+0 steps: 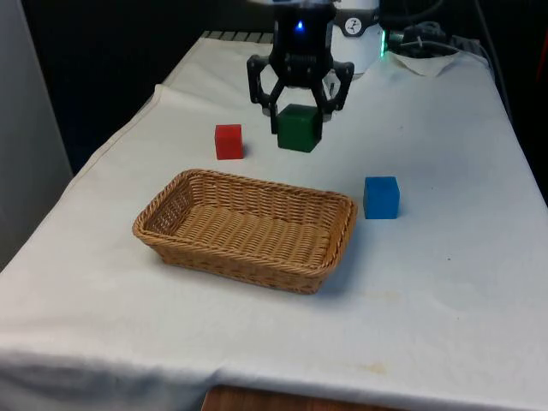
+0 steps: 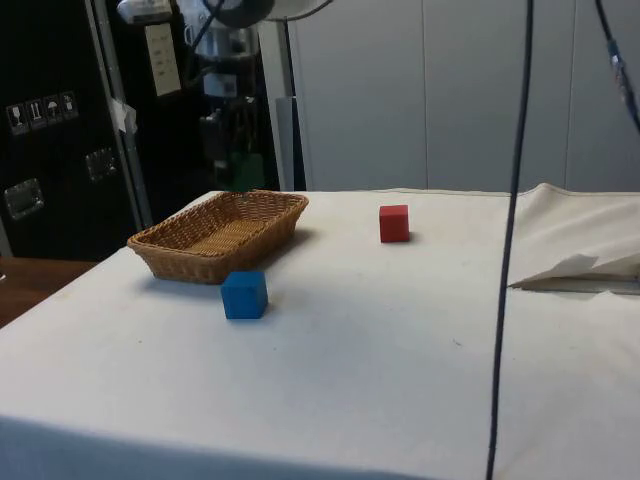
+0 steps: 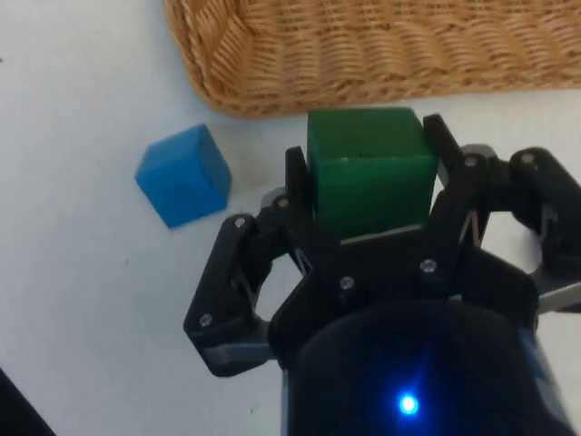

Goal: Pick up exactly two blocks and place them into the basket.

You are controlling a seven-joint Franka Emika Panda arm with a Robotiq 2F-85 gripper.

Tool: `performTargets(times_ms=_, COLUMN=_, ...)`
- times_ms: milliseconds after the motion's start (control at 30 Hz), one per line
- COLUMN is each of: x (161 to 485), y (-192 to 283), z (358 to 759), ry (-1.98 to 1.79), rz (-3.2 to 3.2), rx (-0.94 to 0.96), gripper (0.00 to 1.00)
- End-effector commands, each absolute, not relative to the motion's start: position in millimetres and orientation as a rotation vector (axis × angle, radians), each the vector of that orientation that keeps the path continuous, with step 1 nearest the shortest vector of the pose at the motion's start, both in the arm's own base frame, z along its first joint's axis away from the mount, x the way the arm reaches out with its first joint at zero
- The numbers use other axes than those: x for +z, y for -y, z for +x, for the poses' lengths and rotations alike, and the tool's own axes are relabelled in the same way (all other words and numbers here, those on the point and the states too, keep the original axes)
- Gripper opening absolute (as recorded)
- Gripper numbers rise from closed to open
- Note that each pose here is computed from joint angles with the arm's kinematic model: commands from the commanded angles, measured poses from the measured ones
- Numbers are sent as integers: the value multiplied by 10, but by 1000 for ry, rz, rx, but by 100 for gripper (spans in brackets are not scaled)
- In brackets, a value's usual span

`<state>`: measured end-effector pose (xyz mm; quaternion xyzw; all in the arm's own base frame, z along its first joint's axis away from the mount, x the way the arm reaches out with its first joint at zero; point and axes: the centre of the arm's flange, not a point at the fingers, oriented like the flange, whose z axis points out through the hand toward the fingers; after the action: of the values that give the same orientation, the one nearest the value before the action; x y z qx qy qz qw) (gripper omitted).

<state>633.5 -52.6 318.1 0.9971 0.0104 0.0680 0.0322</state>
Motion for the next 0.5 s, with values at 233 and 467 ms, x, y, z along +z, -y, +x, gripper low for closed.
performTargets(times_ms=233, x=2886, y=546, z=6630, ry=-48, rz=3056, rx=202, gripper=19)
performTargets(times_ms=467, x=2623, y=578, z=6848, ry=-64, rz=3040, rx=199, gripper=19)
